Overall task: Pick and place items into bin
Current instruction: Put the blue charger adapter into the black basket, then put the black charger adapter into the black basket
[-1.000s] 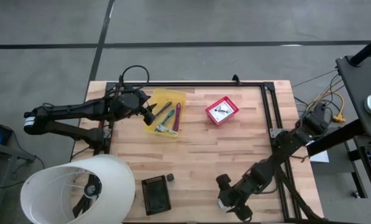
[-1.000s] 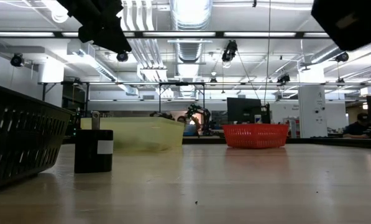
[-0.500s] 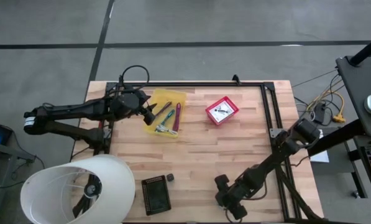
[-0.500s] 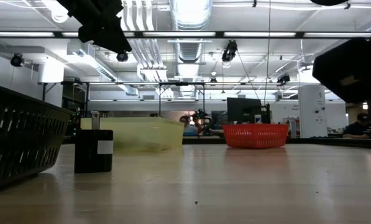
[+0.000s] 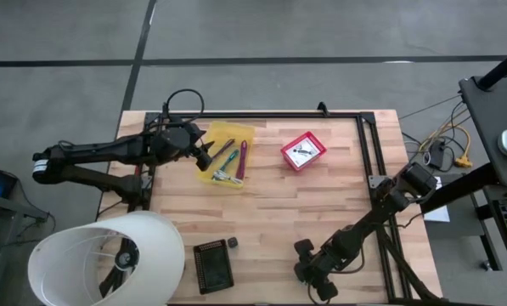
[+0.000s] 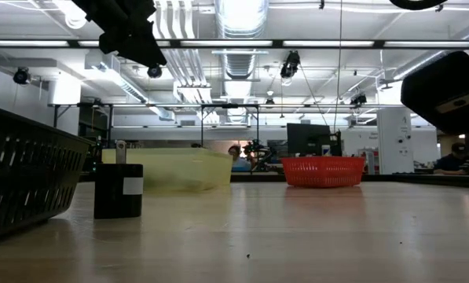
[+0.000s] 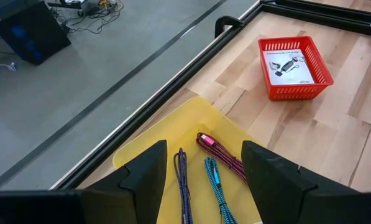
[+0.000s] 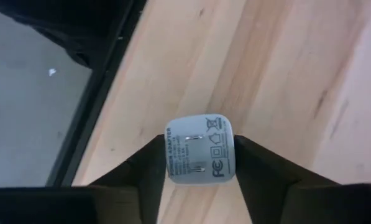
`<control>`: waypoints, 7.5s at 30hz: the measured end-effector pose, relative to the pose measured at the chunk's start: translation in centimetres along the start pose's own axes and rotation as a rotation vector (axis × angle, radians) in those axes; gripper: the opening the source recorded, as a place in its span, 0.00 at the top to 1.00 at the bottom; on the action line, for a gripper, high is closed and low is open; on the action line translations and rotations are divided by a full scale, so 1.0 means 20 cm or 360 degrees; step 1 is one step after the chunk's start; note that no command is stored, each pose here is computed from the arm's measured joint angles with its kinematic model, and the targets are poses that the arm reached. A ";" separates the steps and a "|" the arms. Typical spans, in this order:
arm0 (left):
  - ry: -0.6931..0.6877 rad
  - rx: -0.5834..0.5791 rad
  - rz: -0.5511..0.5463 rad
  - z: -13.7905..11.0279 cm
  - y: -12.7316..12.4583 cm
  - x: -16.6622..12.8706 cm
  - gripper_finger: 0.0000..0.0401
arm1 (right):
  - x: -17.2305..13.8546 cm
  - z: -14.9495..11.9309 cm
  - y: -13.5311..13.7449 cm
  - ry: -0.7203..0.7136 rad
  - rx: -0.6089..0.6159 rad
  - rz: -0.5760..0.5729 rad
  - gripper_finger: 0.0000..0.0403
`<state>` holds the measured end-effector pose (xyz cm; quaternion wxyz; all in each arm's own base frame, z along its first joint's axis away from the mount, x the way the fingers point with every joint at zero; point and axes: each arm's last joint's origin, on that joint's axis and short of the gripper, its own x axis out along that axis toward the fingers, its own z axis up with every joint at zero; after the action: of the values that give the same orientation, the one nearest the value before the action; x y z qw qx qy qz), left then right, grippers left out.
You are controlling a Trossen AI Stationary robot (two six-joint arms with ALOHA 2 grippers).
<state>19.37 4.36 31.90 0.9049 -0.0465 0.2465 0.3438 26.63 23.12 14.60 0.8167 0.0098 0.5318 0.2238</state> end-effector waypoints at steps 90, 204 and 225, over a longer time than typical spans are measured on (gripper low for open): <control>-0.0282 -0.0729 -0.2326 0.17 -0.38 0.29 0.57 | -0.95 0.53 -0.44 -0.1501 -0.0340 -0.1525 0.67; 0.1026 -0.0480 -0.2267 -0.70 -0.57 0.20 0.46 | -0.53 0.48 -0.47 -0.1232 0.0297 -0.1059 0.43; 0.0637 -0.0254 -0.1743 -0.50 -0.70 0.29 0.46 | -0.89 0.39 -0.42 -0.1366 0.0437 -0.1256 0.45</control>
<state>28.04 -5.41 19.26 0.8803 -0.2990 0.3259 -0.1716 30.56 10.58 31.26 0.9713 0.0065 0.1418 -0.1910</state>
